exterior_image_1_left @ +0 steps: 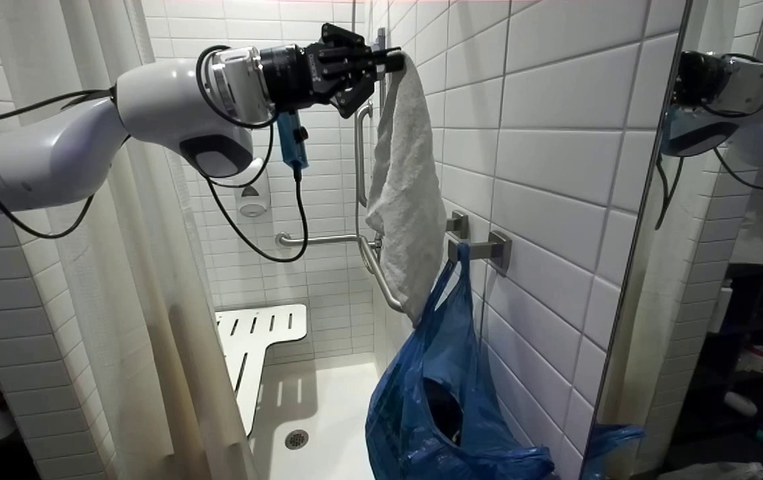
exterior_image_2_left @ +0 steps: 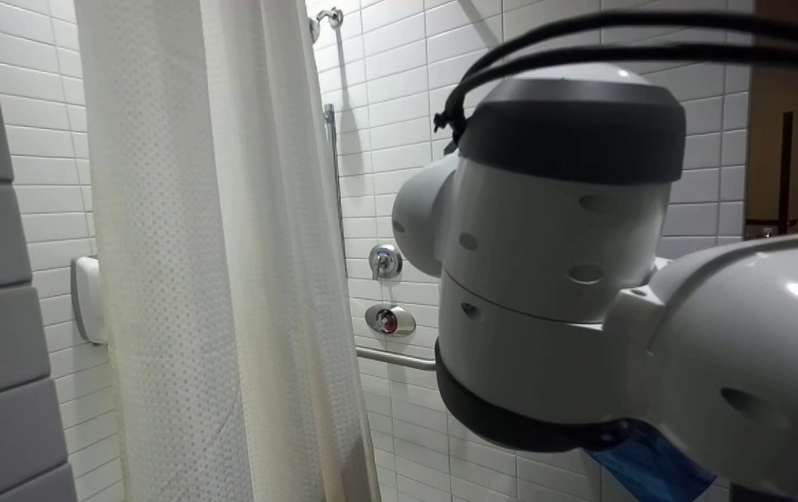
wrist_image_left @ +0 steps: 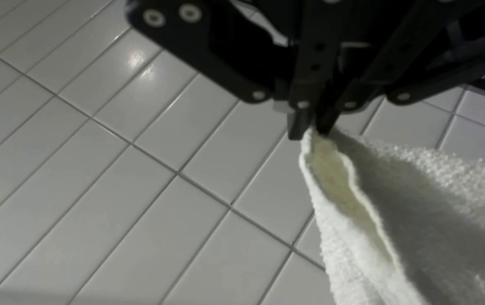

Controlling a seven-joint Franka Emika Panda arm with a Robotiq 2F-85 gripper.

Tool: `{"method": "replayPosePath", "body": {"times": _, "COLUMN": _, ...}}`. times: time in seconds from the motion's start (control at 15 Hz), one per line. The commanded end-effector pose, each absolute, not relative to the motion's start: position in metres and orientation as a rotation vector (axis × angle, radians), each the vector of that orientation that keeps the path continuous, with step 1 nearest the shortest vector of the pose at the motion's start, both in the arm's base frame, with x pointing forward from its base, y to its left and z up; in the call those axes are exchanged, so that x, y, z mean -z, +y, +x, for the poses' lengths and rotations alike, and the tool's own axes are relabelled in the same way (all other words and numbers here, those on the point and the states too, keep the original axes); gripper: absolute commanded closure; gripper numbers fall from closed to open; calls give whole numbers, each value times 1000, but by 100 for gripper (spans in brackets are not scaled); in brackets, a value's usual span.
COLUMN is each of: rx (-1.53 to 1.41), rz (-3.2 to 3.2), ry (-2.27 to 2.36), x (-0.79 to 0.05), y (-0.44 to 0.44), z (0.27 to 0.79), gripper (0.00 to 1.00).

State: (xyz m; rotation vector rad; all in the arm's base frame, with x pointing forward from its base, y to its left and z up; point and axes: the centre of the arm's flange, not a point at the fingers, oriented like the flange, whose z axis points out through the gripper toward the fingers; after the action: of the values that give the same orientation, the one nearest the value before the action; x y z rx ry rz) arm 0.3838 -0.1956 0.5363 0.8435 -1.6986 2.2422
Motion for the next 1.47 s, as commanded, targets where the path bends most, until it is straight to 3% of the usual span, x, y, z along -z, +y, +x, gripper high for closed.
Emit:
{"method": "replayPosePath", "body": {"times": 0.0, "rx": -2259, "rz": 851, "ry": -1699, "x": -519, "y": -222, "z": 358, "gripper": 98}}
{"method": "replayPosePath", "body": {"times": 1.4, "rx": -2233, "rz": 794, "ry": -1772, "x": -486, "y": -274, "z": 327, "gripper": 98}}
